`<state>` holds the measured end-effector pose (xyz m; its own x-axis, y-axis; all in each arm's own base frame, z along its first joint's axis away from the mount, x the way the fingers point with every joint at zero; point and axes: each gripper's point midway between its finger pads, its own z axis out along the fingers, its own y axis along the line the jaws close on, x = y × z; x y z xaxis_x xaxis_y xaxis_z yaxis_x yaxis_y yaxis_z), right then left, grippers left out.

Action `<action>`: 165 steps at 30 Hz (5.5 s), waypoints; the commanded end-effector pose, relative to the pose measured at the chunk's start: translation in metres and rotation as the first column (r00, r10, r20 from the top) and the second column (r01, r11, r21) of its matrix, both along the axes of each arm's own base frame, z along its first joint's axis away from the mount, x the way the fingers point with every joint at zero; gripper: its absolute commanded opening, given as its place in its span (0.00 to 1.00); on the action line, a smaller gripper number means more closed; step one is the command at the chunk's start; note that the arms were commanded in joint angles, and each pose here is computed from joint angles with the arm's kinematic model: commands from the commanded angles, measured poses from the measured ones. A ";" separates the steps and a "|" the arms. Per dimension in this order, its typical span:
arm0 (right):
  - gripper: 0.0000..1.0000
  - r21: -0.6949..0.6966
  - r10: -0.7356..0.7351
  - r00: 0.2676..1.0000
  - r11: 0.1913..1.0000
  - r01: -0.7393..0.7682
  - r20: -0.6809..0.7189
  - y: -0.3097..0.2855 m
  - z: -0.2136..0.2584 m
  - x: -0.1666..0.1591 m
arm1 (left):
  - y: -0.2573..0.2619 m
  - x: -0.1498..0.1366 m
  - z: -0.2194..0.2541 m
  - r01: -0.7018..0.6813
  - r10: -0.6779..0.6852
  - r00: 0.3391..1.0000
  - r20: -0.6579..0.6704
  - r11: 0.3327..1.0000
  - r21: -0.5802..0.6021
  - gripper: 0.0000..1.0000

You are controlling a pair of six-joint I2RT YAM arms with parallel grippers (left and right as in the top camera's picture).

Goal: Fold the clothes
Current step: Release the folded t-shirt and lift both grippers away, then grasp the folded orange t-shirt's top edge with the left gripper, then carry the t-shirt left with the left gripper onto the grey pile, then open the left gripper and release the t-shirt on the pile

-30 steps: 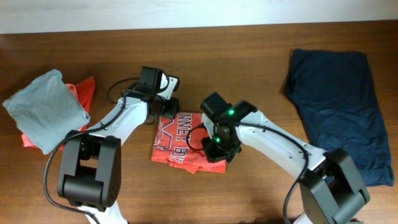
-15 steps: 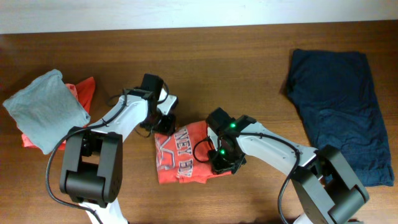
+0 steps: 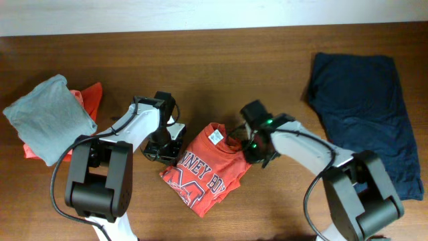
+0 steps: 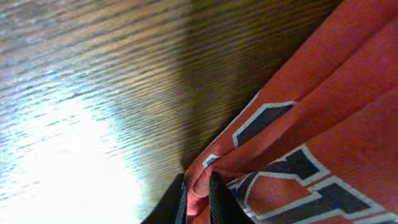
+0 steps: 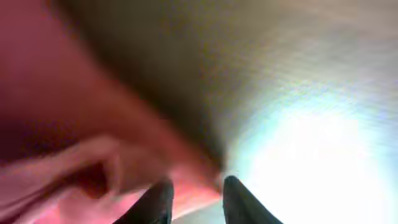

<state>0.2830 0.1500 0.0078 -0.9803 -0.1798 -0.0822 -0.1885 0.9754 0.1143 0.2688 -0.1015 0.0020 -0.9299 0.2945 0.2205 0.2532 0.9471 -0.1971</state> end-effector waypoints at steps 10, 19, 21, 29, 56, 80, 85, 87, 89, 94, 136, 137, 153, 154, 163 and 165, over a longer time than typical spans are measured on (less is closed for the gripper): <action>0.37 -0.070 0.042 0.999 0.997 -0.042 0.000 -0.031 0.015 0.014 | -0.011 0.059 0.045 -0.035 0.050 0.956 0.291 0.998 -0.057 0.32; 0.38 -0.079 0.030 0.999 0.996 -0.032 -0.028 -0.036 0.016 0.008 | -0.058 0.076 0.096 0.188 -0.039 0.900 0.434 0.933 -0.307 0.84; 0.38 -0.079 0.030 0.999 0.996 -0.032 -0.030 -0.036 0.016 0.008 | -0.058 0.073 0.087 0.189 -0.051 0.913 0.405 0.933 -0.307 0.84; 0.38 -0.086 0.030 0.998 0.996 -0.034 -0.050 -0.038 0.016 0.003 | -0.068 0.070 0.034 0.202 -0.095 0.954 0.284 0.903 -0.379 0.84; 0.36 -0.136 0.026 0.998 0.990 -0.035 -0.064 -0.048 0.016 -0.001 | -0.073 0.092 0.028 0.157 -0.076 0.982 0.170 0.832 -0.532 0.01; 0.36 -0.145 0.021 0.997 0.989 -0.032 -0.073 -0.050 0.016 -0.003 | 0.168 0.123 0.263 -0.322 0.231 0.631 0.740 0.946 -0.020 0.01; 0.36 -0.145 0.021 0.997 0.989 -0.032 -0.073 -0.050 0.016 -0.004 | 0.203 0.121 0.267 -0.411 0.291 0.586 0.757 0.911 -0.032 0.01; 0.36 -0.145 0.021 0.997 0.989 -0.032 -0.073 -0.050 0.016 -0.004 | 0.217 0.123 0.270 -0.441 0.305 0.555 0.774 0.897 -0.037 0.01; 0.36 -0.145 0.021 0.997 0.989 -0.032 -0.074 -0.050 0.016 -0.004 | 0.229 0.127 0.274 -0.460 0.311 0.524 0.793 0.887 -0.044 0.01; 0.36 -0.146 0.021 0.997 0.989 -0.032 -0.075 -0.050 0.016 -0.004 | 0.247 0.135 0.273 -0.487 0.321 0.493 0.808 0.872 -0.049 0.01; 0.36 -0.128 0.022 0.994 0.991 -0.036 -0.110 -0.048 0.016 -0.012 | 0.404 0.153 0.159 -0.707 0.464 0.432 0.773 0.707 -0.030 0.21; 0.36 -0.128 0.022 0.994 0.991 -0.036 -0.110 -0.048 0.016 -0.012 | 0.407 0.151 0.159 -0.712 0.467 0.429 0.773 0.702 -0.029 0.25; 0.49 -0.121 0.023 0.995 0.992 -0.035 -0.100 -0.046 0.016 -0.009 | 0.395 0.147 0.195 -0.721 0.636 0.261 0.726 0.629 -0.292 0.70; 0.55 -0.120 0.023 0.995 0.992 -0.034 -0.096 -0.046 0.016 -0.009 | 0.387 0.150 0.204 -0.691 0.622 0.268 0.736 0.657 -0.303 0.70; 0.99 -0.043 0.029 0.998 0.999 -0.031 -0.052 -0.031 0.017 0.003 | 0.274 0.171 0.287 -0.430 0.425 0.327 0.844 0.862 -0.268 0.73; 0.99 -0.037 0.028 0.999 0.999 -0.029 -0.033 -0.029 0.020 0.009 | 0.239 0.176 0.295 -0.351 0.372 0.358 0.856 0.904 -0.246 0.74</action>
<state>0.2804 0.1161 0.0194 -0.9745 -0.2242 -0.0046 -0.2240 0.9726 0.0616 0.4398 0.1922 0.2622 -0.6396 -0.2799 -0.7160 -0.2441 0.9571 -0.1560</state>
